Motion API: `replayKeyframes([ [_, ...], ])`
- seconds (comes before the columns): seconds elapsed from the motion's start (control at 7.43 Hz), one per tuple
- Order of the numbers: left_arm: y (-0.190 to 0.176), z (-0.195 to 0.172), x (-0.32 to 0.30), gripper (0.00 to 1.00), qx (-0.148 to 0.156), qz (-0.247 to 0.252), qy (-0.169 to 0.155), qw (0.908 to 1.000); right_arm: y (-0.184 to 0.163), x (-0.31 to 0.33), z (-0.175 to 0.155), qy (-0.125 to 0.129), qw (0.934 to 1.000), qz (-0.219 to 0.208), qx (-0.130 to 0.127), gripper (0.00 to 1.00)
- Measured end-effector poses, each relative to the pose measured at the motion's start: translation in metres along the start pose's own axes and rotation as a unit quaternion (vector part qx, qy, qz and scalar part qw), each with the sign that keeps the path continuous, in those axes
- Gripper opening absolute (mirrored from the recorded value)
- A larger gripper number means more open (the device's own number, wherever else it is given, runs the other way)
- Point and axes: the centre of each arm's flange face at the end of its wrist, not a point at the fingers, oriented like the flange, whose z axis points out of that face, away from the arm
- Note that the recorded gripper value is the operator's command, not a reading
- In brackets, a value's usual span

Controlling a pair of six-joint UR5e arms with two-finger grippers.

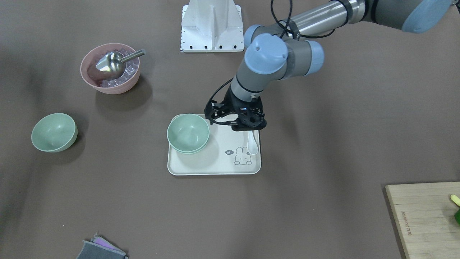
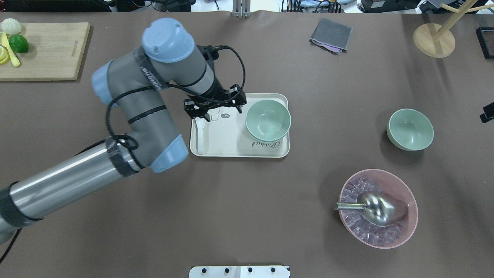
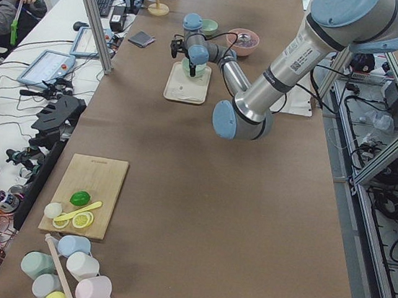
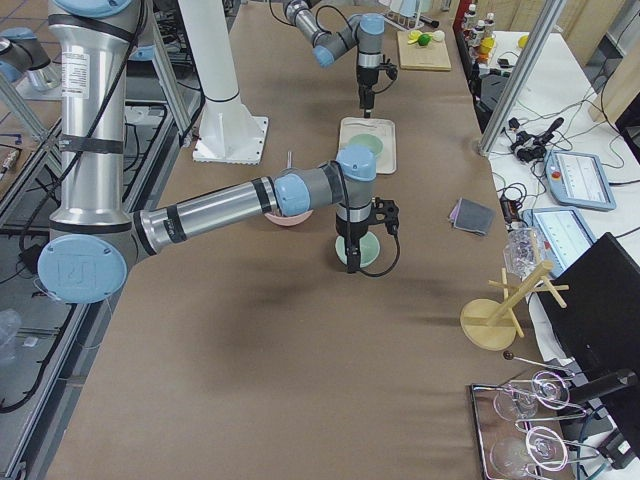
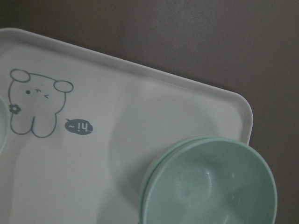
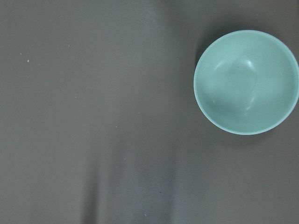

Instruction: Stack green bowls together

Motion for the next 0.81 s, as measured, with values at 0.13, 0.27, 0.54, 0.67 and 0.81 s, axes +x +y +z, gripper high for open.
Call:
replayKeyframes([
  [0.13, 0.004, -0.03, -0.053, 0.98, 0.005, 0.034, -0.016, 0.9993, -0.002, -0.003, 0.004, 0.0, 1.0, 0.003, -0.004, 1.0],
  [0.27, 0.009, -0.063, -0.1, 0.98, 0.007, 0.068, -0.039, 0.9969, -0.003, -0.011, 0.009, -0.001, 0.9999, 0.008, -0.009, 1.0],
  [0.54, 0.006, -0.126, -0.209, 0.98, 0.012, 0.126, -0.076, 0.9891, -0.011, -0.035, 0.026, -0.01, 0.9997, 0.019, -0.009, 1.0],
  [0.67, -0.003, -0.157, -0.269, 0.98, 0.005, 0.149, -0.081, 0.9855, -0.017, -0.041, 0.046, -0.02, 0.9994, 0.029, 0.005, 1.0],
  [0.81, -0.011, -0.186, -0.325, 0.98, 0.001, 0.169, -0.083, 0.9821, -0.021, -0.043, 0.069, -0.031, 0.9984, 0.041, 0.021, 1.0],
])
